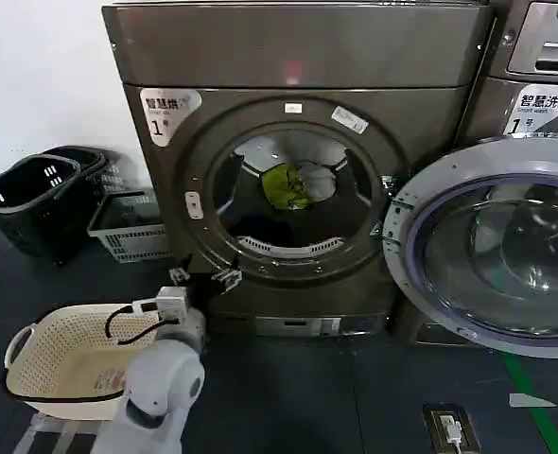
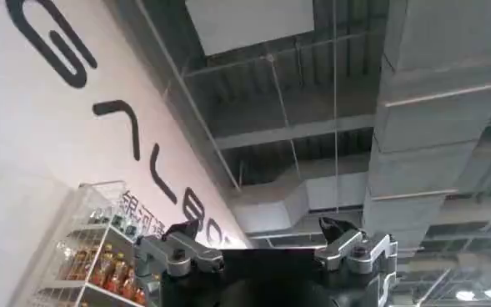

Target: Grasp the clothes from the dryer.

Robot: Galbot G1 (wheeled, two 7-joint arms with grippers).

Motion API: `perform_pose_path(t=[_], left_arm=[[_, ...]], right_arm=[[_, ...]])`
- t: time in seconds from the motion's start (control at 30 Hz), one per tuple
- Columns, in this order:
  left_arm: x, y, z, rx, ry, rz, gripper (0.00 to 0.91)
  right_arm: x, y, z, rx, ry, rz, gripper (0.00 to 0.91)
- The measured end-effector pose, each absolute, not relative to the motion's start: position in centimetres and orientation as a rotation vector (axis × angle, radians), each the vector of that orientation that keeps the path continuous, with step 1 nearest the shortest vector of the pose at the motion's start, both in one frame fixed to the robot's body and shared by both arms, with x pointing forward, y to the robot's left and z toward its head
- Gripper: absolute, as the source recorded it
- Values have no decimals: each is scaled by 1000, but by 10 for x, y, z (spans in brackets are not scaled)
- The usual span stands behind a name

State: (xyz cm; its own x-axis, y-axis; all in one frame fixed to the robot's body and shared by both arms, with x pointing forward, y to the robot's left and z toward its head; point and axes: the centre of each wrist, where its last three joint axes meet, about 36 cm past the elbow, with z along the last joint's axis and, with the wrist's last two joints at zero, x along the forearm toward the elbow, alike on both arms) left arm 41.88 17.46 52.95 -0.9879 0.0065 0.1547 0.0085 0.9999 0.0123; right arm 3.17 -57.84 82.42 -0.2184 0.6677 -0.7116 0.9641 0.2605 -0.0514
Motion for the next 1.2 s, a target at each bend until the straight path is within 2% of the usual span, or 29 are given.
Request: perform_pose_path(t=[1.2], left_arm=[[421,172,529,-17,-2985,-10,907]], right_arm=[[33,-578,825,1445,1961,-685,907]])
